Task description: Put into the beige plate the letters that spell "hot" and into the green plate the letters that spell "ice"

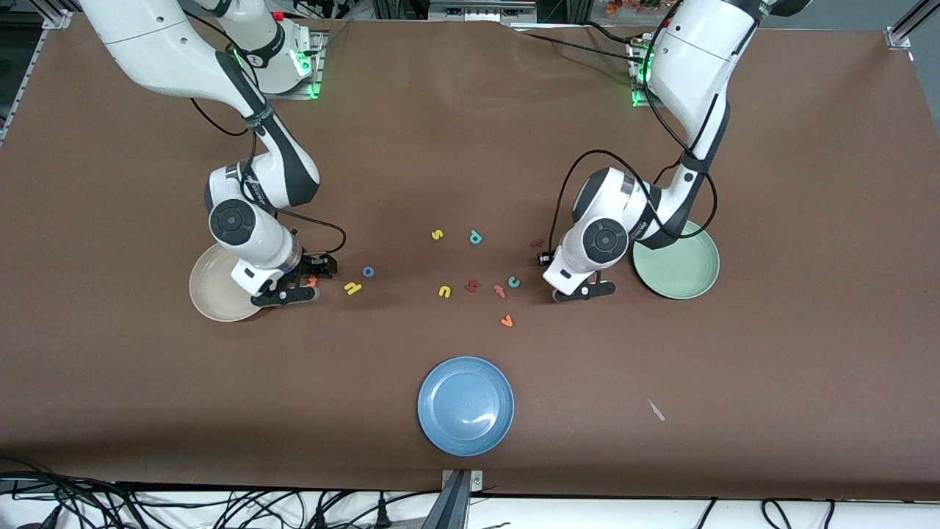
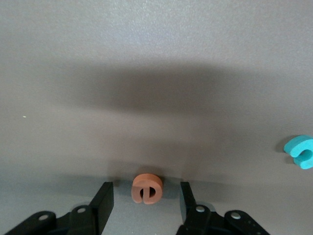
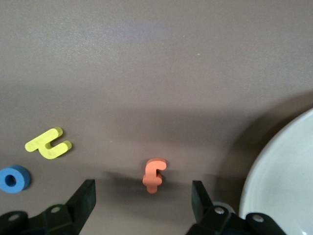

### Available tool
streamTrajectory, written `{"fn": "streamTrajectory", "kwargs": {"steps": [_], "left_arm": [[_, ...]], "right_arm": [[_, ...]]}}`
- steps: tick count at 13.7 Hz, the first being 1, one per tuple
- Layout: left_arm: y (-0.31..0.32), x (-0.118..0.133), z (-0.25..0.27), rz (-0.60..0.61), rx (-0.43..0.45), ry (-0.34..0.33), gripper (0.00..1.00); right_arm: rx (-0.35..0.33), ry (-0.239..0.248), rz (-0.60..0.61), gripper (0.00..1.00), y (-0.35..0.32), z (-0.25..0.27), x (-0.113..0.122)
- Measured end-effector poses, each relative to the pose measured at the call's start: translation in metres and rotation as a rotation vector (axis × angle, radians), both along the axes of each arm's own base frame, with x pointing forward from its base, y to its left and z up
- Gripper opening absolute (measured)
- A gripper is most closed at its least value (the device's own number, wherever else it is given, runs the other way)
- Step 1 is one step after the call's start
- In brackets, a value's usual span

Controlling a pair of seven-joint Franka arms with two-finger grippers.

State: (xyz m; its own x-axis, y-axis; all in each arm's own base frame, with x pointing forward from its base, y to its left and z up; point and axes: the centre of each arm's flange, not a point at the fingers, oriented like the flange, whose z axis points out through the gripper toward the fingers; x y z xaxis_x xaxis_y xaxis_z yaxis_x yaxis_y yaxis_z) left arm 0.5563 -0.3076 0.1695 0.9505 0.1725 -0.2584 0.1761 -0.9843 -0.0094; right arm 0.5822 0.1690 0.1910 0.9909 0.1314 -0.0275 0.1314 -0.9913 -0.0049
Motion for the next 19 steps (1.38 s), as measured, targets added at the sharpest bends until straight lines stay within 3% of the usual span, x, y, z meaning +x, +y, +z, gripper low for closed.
{"fn": "streamTrajectory", "kwargs": {"steps": [4,7,8,9,11,13,19], "left_arm": [[-0.003,-0.002,-0.002,0.008,0.005,0.003,0.57],[-0.004,-0.002,-0.001,0.01,0.004,0.001,0.46],[-0.004,-0.002,-0.002,0.013,0.005,0.001,0.46],[-0.004,-0.001,-0.001,0.016,0.005,-0.001,0.4],[-0.005,-0.002,-0.001,0.023,0.007,-0.001,0.35],[-0.006,-0.002,0.0,0.024,0.006,-0.002,0.26],[-0.001,0.009,0.015,0.036,-0.001,-0.027,0.26]], "right_arm": [[0.01,-0.012,0.0,0.85,0.0,-0.011,-0.002],[0.009,-0.012,0.004,0.5,0.0,-0.015,-0.004],[0.008,-0.013,0.003,0.45,-0.001,-0.014,-0.003],[0.008,-0.013,0.003,0.44,-0.001,-0.014,-0.004],[0.007,-0.015,0.002,0.28,-0.003,-0.013,-0.003],[0.006,-0.016,0.002,0.22,-0.003,-0.013,-0.003],[-0.027,-0.019,0.085,0.19,-0.025,0.022,0.007]]}}
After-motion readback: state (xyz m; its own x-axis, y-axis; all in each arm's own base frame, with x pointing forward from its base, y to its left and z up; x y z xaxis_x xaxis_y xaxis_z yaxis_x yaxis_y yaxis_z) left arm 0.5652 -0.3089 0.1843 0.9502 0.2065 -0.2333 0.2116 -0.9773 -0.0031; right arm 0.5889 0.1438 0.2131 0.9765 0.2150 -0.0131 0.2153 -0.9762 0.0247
